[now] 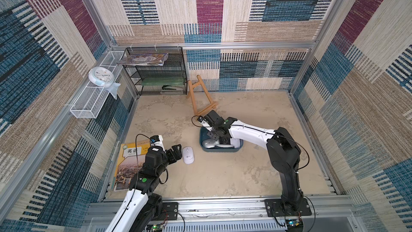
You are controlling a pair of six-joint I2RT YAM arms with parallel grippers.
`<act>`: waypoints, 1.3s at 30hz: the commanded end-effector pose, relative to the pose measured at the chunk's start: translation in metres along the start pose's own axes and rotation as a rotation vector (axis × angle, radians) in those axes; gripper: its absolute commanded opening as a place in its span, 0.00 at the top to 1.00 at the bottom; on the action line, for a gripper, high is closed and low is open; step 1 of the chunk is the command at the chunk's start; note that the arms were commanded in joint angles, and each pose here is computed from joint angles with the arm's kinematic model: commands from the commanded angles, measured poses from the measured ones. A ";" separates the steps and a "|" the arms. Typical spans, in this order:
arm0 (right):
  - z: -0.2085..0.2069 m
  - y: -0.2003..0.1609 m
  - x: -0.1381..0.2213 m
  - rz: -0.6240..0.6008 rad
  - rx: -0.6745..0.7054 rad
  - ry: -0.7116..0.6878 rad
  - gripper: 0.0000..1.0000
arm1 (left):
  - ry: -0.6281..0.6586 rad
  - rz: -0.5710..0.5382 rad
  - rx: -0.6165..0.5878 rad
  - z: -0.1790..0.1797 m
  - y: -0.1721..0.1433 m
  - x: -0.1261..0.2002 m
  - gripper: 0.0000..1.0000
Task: Take out the mouse from the storage box
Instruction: Pick up the mouse from the storage box, then place the mouse at the center of the board.
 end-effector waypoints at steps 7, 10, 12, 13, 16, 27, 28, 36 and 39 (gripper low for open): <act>-0.015 -0.013 0.039 -0.014 -0.185 -0.074 0.75 | -0.005 -0.015 0.005 -0.001 0.002 0.001 0.09; -0.021 -0.023 0.051 0.009 -0.246 -0.104 0.74 | -0.013 -0.016 0.007 -0.002 0.002 0.001 0.09; -0.026 -0.031 0.058 0.027 -0.283 -0.130 0.74 | -0.005 -0.021 0.007 0.000 0.003 0.001 0.09; -0.028 -0.036 0.061 0.039 -0.301 -0.149 0.74 | -0.004 -0.021 0.006 0.000 0.003 0.001 0.09; -0.038 -0.059 0.073 0.065 -0.387 -0.226 0.74 | -0.012 -0.019 0.006 -0.002 0.003 0.002 0.09; -0.058 -0.150 0.096 0.220 -0.647 -0.394 0.72 | -0.031 -0.009 0.013 -0.005 0.002 0.002 0.09; -0.058 -0.159 0.094 0.233 -0.671 -0.396 0.72 | -0.034 -0.006 0.014 -0.005 0.002 0.001 0.09; -0.052 -0.209 0.077 0.359 -0.804 -0.407 0.72 | -0.025 -0.013 0.013 -0.003 0.002 0.002 0.09; -0.053 -0.220 0.072 0.394 -0.825 -0.424 0.72 | -0.017 -0.014 0.012 -0.003 0.002 0.002 0.08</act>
Point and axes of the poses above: each gripper's point midway between its finger pads, its own x axis back along the fingers, its own z axis along the line the jaws close on, y = z × x, the point moved 4 cm from there along x, back along the fingers, and after that the axes turned 10 degrees about x, right-handed, at the moved point
